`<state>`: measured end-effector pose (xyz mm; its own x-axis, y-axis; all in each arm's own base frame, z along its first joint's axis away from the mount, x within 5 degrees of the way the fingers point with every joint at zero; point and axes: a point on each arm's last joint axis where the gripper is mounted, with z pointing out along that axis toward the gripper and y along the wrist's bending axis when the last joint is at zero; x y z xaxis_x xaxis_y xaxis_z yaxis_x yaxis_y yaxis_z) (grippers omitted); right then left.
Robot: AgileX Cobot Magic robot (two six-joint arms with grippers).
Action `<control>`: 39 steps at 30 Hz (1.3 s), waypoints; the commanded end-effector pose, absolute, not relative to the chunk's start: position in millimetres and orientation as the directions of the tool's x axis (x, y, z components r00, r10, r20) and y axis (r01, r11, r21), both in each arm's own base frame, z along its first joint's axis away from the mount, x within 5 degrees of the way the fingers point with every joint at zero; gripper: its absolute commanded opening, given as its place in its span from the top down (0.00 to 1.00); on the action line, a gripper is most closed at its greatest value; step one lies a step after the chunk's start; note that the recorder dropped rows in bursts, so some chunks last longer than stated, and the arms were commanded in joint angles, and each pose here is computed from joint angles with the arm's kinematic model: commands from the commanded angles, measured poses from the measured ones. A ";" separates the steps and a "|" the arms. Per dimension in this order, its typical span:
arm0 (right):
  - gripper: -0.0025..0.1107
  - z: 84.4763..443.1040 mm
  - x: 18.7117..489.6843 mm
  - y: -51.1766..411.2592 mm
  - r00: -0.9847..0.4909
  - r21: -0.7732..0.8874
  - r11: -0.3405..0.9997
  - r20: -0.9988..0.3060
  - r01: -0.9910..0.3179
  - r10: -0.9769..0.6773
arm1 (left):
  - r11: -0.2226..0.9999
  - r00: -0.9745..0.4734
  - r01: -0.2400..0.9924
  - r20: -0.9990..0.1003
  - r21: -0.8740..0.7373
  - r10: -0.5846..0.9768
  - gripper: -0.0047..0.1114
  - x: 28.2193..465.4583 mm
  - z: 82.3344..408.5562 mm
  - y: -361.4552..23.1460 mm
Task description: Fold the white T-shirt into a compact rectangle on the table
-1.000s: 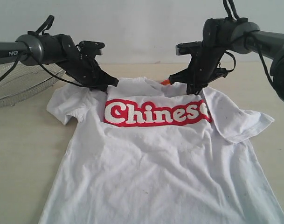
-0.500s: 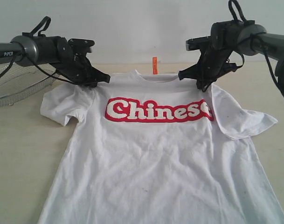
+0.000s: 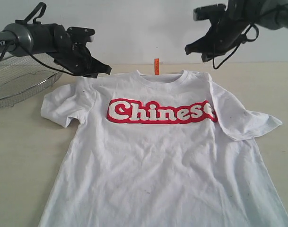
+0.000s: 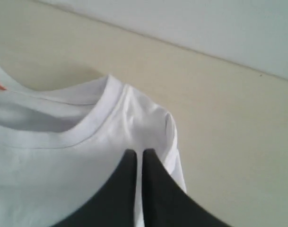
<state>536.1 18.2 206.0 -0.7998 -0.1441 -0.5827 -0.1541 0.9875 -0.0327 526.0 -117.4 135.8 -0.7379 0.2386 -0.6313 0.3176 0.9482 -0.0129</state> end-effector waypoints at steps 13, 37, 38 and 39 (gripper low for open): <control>0.98 269.0 472.4 5.3 -0.906 -0.131 0.958 -0.312 -0.257 -0.286 | 0.740 -0.812 0.567 -0.397 -0.363 0.428 0.92 459.6 166.9 -161.2; 0.54 180.6 373.3 40.8 -0.908 -0.060 0.913 -0.095 -0.404 -0.408 | 0.784 -0.833 0.543 -0.316 -0.302 0.455 0.92 370.2 110.3 -169.2; 0.54 175.2 374.6 41.6 -0.908 -0.072 0.912 -0.083 -0.405 -0.410 | 0.782 -0.830 0.546 -0.317 -0.300 0.458 0.92 370.2 110.3 -169.2; 0.54 171.4 375.6 42.1 -0.910 -0.085 0.912 -0.075 -0.401 -0.407 | 0.780 -0.828 0.549 -0.319 -0.299 0.461 0.92 370.2 110.3 -169.2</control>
<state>372.6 40.4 181.8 -0.9166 -0.3903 -0.0865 -0.3878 0.9207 -0.0442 369.4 -168.8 109.8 -0.8317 0.4656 -0.3025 0.5471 0.7800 -0.3038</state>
